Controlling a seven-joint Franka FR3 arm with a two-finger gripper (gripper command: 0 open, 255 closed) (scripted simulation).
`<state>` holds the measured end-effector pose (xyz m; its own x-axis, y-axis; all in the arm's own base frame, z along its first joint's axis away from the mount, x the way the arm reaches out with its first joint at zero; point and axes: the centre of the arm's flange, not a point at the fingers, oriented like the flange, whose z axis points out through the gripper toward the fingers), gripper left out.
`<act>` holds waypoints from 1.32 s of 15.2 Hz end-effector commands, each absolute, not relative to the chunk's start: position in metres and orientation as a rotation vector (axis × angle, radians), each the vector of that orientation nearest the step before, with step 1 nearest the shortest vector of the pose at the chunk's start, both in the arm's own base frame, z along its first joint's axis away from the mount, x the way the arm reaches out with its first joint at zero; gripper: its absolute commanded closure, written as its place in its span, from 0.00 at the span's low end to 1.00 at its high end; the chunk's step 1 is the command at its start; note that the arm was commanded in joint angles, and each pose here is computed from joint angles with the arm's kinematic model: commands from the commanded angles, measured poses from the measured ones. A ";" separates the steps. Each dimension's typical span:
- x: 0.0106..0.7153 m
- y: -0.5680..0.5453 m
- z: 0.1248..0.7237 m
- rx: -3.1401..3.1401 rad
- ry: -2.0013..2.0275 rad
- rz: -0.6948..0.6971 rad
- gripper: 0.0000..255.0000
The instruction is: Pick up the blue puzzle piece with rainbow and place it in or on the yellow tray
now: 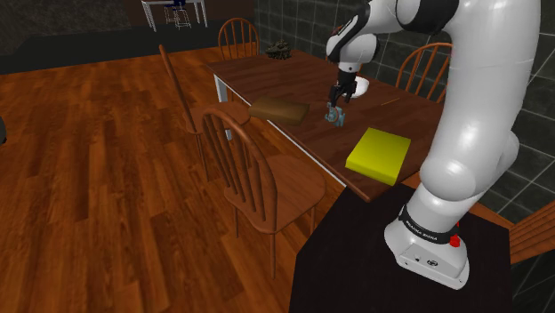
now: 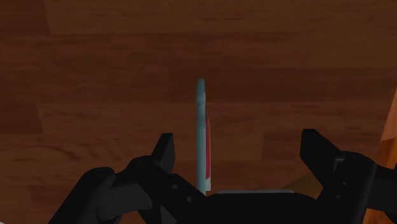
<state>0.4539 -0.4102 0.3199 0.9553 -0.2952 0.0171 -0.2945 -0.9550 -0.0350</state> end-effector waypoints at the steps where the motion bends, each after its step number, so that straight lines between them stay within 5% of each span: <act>1: 0.459 -0.434 0.306 -3.073 0.491 -0.042 0.00; 17: 0.460 -0.435 0.265 -3.073 0.493 -0.043 0.00; 18: 0.460 -0.435 0.265 -3.073 0.493 -0.043 1.00; 20: 0.460 -0.435 0.265 -3.073 0.493 -0.043 1.00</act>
